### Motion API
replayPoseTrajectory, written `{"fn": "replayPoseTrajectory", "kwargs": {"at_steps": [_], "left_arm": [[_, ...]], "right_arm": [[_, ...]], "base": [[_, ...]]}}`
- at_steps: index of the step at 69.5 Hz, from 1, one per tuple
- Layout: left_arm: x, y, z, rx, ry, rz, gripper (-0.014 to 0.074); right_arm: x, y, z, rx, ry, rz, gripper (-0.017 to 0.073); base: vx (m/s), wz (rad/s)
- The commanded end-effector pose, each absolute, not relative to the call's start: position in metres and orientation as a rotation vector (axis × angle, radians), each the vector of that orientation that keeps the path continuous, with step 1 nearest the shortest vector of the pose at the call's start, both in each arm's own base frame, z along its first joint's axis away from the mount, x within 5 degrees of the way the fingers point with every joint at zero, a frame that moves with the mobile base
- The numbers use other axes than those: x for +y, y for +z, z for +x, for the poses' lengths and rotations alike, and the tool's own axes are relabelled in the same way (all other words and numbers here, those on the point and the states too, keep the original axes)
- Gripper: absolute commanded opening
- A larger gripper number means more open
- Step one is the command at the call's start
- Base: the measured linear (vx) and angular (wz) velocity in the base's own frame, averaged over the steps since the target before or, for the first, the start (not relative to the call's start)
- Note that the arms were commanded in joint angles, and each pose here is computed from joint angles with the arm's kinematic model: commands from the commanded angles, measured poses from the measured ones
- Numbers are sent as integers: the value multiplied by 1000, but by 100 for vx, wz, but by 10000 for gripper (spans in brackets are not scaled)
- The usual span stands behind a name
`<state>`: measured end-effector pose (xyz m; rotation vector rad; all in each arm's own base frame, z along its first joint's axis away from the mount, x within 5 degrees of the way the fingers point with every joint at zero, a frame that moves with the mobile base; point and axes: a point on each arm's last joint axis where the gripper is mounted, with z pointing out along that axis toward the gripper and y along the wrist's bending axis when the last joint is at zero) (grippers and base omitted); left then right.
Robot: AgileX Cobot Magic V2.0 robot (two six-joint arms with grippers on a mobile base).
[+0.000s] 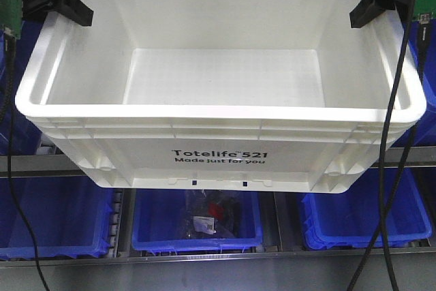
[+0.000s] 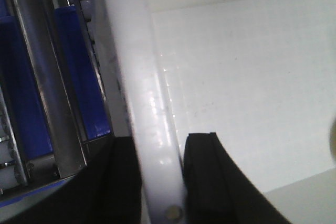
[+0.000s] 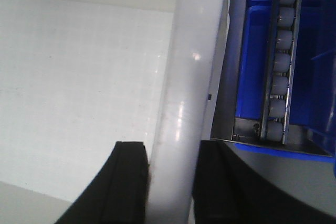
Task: Place moving items into box and shelve
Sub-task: 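Raise the crate with both grippers above the shelf's roller rail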
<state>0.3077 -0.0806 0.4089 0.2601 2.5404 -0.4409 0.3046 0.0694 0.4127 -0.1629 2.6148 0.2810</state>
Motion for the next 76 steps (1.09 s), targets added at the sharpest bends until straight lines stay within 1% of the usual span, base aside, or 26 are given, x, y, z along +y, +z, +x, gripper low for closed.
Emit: {"fn": "replayPoseTrajectory", "kwargs": {"at_steps": [1,24,35,53,60,76], "left_arm": [[-104,452,289,2300,-757,250,-4],[-105,449,294,2305,-753,251,-4],[-105,437,305,2337,-705,276,-4],[-102,416,330,2362,-577,269,-4],[-101,410,340,2342,-512,280,-4],[-99,404,356,2267,-423,310,-4]], "right_arm": [[91,445,283,2497,586,-212,-4],[91,445,283,2497,585,-211,-4],[91,444,286,2483,574,-218,-4],[93,438,307,2398,537,-255,-4],[95,431,318,2384,535,-240,-4],[98,420,341,2315,499,-269,-4]], "base": [[0,0],[0,0],[0,0],[0,0],[0,0],[0,0]]}}
